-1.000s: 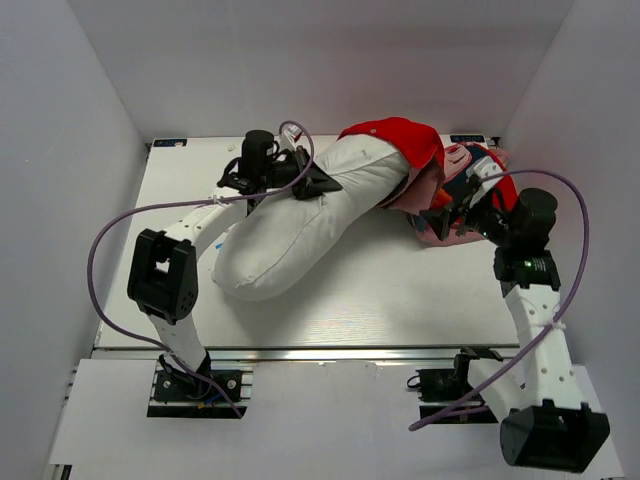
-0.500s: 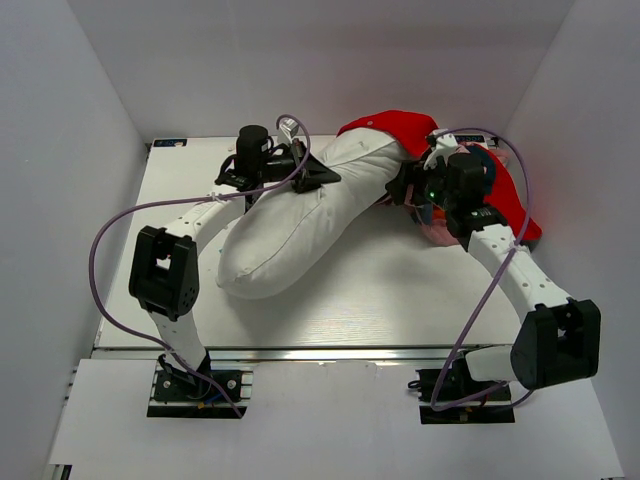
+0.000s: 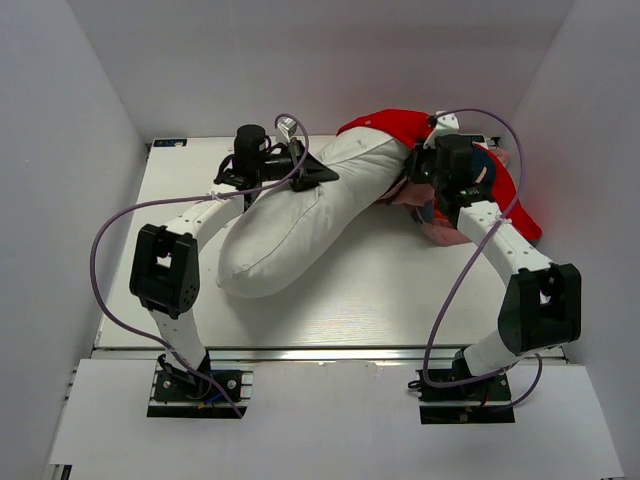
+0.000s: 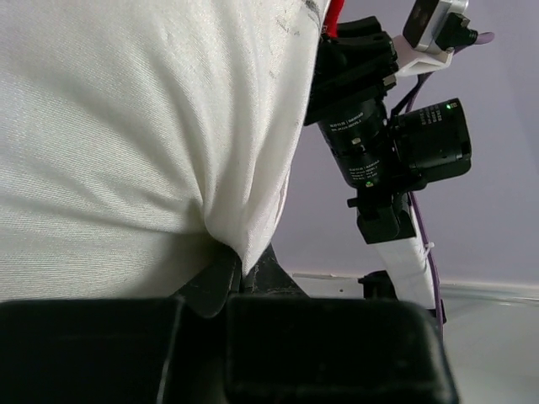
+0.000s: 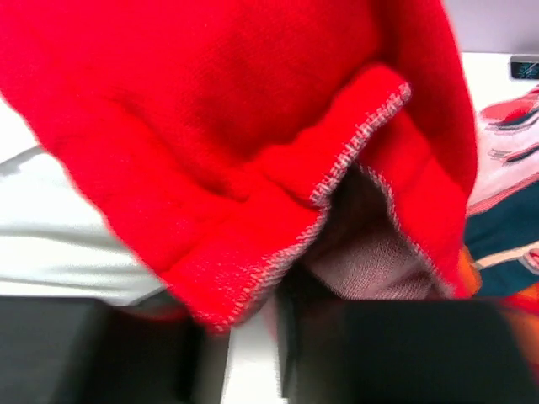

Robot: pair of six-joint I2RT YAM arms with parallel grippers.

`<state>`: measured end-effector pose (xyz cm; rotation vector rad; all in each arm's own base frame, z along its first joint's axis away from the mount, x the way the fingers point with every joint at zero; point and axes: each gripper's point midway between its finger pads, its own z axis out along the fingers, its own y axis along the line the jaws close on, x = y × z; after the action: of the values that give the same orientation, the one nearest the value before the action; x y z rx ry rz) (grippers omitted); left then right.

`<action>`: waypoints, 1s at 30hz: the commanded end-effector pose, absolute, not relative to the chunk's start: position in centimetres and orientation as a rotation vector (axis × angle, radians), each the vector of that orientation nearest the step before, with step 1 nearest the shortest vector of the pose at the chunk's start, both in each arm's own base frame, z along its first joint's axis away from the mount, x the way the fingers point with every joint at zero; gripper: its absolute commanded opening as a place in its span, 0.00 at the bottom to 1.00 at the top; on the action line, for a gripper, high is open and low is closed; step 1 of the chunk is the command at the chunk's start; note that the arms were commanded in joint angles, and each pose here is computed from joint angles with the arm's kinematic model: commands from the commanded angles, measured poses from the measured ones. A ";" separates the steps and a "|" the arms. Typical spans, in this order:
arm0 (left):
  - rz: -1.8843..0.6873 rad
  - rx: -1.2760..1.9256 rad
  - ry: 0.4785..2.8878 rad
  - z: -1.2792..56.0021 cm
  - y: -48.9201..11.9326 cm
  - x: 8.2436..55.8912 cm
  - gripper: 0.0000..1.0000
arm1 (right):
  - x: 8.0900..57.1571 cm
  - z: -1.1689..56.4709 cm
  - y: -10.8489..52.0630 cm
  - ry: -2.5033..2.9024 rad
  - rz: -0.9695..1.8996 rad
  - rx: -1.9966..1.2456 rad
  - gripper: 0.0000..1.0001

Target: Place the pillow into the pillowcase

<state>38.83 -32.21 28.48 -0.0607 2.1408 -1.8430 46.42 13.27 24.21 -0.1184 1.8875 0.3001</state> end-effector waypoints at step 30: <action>-1.684 -0.008 2.286 25.0 -27.3 34.8 0.00 | 43.0 34.3 32.5 1.778 0.717 -0.537 0.00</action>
<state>35.25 -28.09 27.75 0.0104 2.2171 -1.7093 41.56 32.91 38.73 -0.5409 1.6563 0.7410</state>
